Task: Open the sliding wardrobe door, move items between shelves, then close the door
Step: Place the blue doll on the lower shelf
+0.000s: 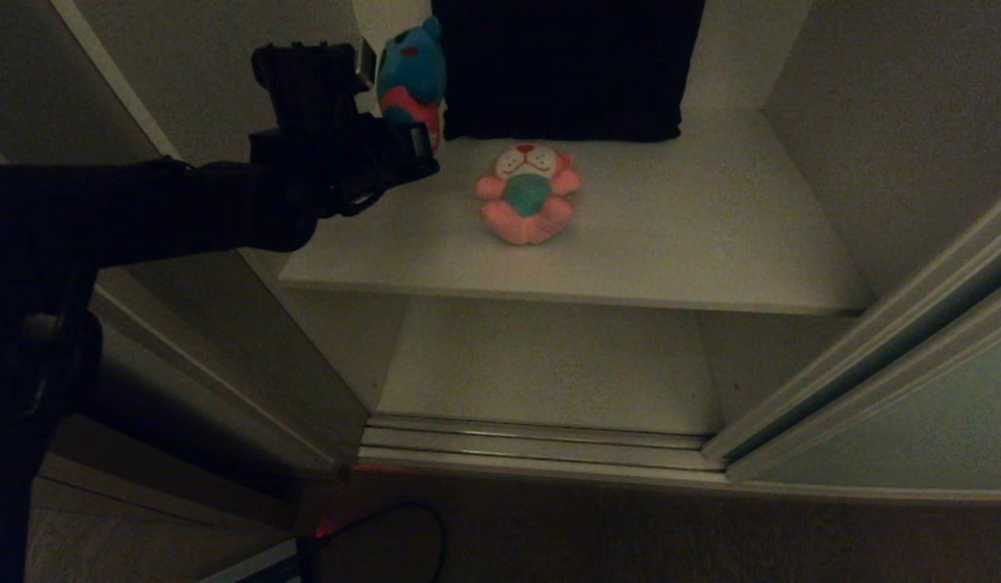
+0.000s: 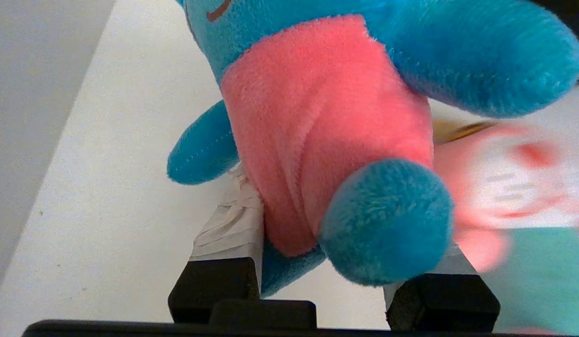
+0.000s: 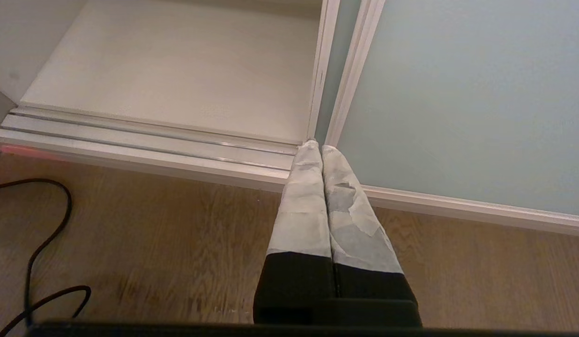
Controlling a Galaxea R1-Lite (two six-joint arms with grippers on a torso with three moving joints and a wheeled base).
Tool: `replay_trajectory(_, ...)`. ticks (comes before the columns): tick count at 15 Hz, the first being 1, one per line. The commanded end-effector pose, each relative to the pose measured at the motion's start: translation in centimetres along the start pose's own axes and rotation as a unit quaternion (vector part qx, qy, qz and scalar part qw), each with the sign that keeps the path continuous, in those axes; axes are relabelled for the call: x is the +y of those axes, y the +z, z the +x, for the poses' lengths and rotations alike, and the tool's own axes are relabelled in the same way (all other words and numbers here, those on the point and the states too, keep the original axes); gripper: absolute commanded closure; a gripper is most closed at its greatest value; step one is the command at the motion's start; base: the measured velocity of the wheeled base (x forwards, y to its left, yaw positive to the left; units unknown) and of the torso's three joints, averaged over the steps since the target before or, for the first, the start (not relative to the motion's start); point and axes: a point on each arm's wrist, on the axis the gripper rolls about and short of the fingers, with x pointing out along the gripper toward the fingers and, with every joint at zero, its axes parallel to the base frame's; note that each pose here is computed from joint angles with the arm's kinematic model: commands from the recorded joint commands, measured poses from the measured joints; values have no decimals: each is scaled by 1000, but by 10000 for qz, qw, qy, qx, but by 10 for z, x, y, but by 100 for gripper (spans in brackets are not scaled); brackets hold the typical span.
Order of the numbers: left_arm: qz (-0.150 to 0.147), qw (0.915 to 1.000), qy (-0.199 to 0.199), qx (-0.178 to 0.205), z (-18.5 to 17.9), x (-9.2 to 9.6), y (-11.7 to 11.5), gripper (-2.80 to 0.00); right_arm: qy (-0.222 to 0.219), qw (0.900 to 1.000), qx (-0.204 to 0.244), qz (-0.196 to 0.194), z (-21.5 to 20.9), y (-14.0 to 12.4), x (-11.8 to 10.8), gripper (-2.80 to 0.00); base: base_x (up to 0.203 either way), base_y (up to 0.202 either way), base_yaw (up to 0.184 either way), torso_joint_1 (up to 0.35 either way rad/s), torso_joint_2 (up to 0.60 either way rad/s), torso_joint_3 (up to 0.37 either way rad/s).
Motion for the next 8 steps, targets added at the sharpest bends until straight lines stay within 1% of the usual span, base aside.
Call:
replay_trajectory(1, -88, 9997, -149, -146, -30, -18, 38, 0, 3, 10000, 23, -6, 0, -1, 0, 0, 0, 0, 0, 0, 0, 0)
replay_trajectory(2, -101, 9998, -146, -22, -41, -25, 47, 0, 3, 10000, 20, -6, 0, -1, 0, 0, 0, 0, 0, 0, 0, 0)
replay_trajectory(4, -69, 9997, -163, 176, -67, -32, 63, 0, 3, 10000, 20, -6, 0, -1, 0, 0, 0, 0, 0, 0, 0, 0)
replay_trajectory(6, -40, 9994, -214, 279, -102, -28, 80, 0, 3, 10000, 20, -6, 0, -1, 0, 0, 0, 0, 0, 0, 0, 0)
replay_trajectory(8, 19, 9986, -219, 485, -143, -21, 97, 0, 3, 10000, 20, -3, 0, -1, 0, 0, 0, 0, 0, 0, 0, 0)
